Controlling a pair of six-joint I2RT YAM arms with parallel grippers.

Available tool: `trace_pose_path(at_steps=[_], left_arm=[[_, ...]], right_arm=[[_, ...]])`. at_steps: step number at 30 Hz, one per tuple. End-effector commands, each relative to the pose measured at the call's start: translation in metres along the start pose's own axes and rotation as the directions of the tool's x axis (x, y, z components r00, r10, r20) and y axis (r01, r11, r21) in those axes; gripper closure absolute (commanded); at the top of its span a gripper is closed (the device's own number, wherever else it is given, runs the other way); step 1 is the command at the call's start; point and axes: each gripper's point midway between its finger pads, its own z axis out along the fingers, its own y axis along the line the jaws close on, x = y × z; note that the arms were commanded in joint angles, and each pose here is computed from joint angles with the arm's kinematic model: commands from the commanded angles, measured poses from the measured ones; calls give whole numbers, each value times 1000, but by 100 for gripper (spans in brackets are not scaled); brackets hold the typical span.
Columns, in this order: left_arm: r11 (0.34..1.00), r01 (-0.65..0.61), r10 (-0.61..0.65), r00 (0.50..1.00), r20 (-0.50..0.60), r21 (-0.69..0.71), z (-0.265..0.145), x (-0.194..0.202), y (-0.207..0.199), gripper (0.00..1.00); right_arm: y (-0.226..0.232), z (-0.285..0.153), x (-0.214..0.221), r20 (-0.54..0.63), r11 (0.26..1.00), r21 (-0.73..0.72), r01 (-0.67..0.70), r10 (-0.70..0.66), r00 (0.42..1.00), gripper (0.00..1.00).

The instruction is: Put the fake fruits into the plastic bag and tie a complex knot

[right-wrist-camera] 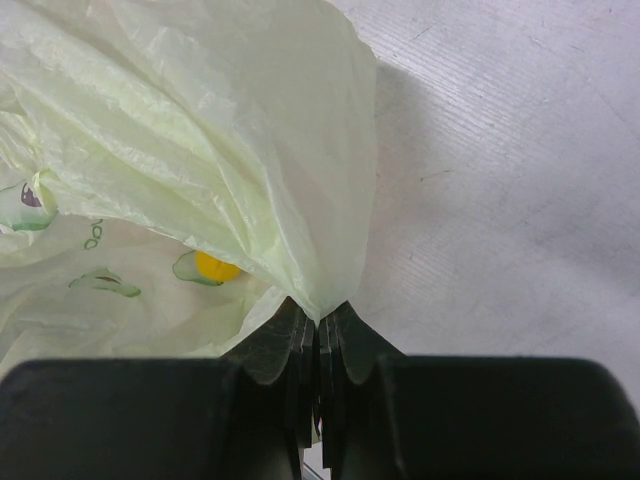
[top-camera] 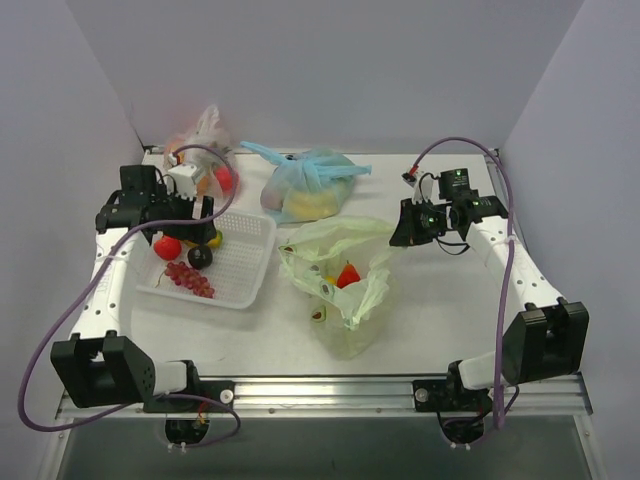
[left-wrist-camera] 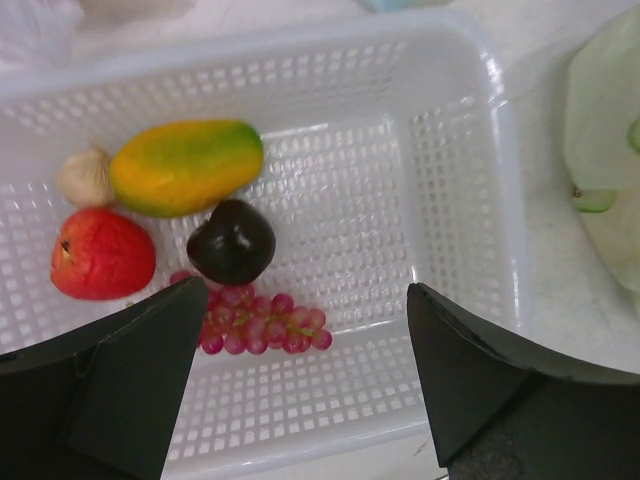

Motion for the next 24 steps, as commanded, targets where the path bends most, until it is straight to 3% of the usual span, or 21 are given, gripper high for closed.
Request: trace_pose_path(at_steps=[1, 2, 7, 12, 22, 24], left_arm=[[986, 74, -92, 989, -119, -146, 13, 44, 25, 7], [967, 108, -140, 982, -126, -232, 15, 50, 38, 6], [924, 231, -277, 954, -116, -304, 44, 61, 54, 7], [881, 275, -356, 922, -156, -386, 77, 82, 75, 9], [877, 297, -397, 891, -219, -379, 117, 114, 78, 14], [885, 287, -381, 899, -216, -366, 119, 114, 76, 23]], right_arm=[[8, -5, 2, 12, 1000, -18, 22, -21, 1000, 100], [9, -5, 2, 10, 1000, -22, 20, -20, 1000, 100], [9, -4, 4, 7, 1000, -26, 15, -15, 1000, 100], [8, -4, 6, 3, 1000, -23, 13, -13, 1000, 100], [6, -4, 7, -1, 1000, -16, 9, -9, 1000, 100], [4, -3, 7, -4, 1000, -13, 9, -9, 1000, 100]])
